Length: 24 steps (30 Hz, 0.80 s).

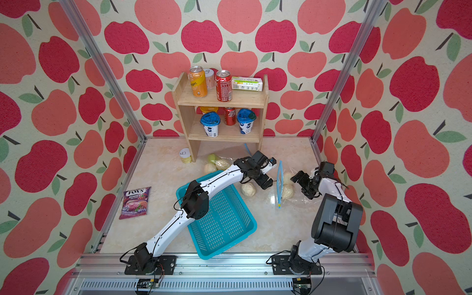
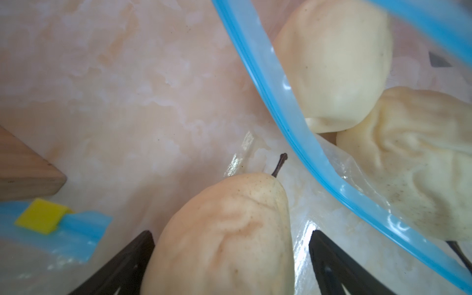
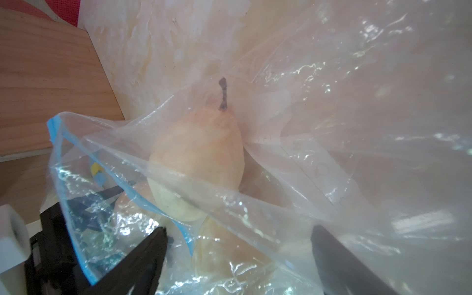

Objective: Open the zip-top bag and take out the pear
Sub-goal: Pick up the pear from the zipper food storage bag.

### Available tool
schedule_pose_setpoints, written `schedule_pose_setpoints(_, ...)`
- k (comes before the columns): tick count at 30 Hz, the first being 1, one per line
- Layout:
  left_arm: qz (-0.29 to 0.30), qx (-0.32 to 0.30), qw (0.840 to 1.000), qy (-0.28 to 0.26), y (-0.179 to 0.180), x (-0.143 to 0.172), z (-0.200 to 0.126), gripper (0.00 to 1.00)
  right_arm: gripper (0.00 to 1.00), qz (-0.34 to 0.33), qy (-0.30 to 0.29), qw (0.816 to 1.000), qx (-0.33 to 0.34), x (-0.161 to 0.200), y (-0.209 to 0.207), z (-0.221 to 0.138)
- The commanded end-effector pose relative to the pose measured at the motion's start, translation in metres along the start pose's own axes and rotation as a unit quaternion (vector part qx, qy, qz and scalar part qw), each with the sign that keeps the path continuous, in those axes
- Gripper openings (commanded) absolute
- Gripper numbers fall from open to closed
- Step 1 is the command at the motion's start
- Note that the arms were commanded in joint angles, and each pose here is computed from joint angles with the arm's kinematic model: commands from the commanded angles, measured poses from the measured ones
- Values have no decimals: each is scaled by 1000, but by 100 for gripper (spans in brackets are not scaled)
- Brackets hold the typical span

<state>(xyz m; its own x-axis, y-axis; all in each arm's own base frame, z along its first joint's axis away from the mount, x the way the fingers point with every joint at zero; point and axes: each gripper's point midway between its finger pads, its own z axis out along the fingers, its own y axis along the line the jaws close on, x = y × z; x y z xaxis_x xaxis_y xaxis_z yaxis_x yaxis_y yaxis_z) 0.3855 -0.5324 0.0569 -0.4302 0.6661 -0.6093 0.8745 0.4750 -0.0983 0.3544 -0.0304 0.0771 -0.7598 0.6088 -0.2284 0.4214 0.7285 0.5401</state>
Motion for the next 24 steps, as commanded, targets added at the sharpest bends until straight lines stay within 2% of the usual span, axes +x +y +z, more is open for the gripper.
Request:
schedule_pose_setpoints(1,9,6,999,34,-4,20,6,97,92,8,-1,1000,-12,1,2,-2)
schedule_pose_setpoints(8,-1,35,999,27,-9,16,-2,71,91,8,-4,1000,-16,-2,3,-4)
schedule_pose_setpoints(13,-2,66,997,-25,-25,-16,-34,55,90,12,-3,1000,-12,0,0,-2)
schedule_pose_setpoints(18,-10,67,994,-80,-34,-52,-82,52,89,17,-2,1000,-9,2,-6,1)
schedule_pose_setpoints(24,-44,35,995,-87,-39,-62,-146,52,89,24,0,1000,-6,1,-11,4)
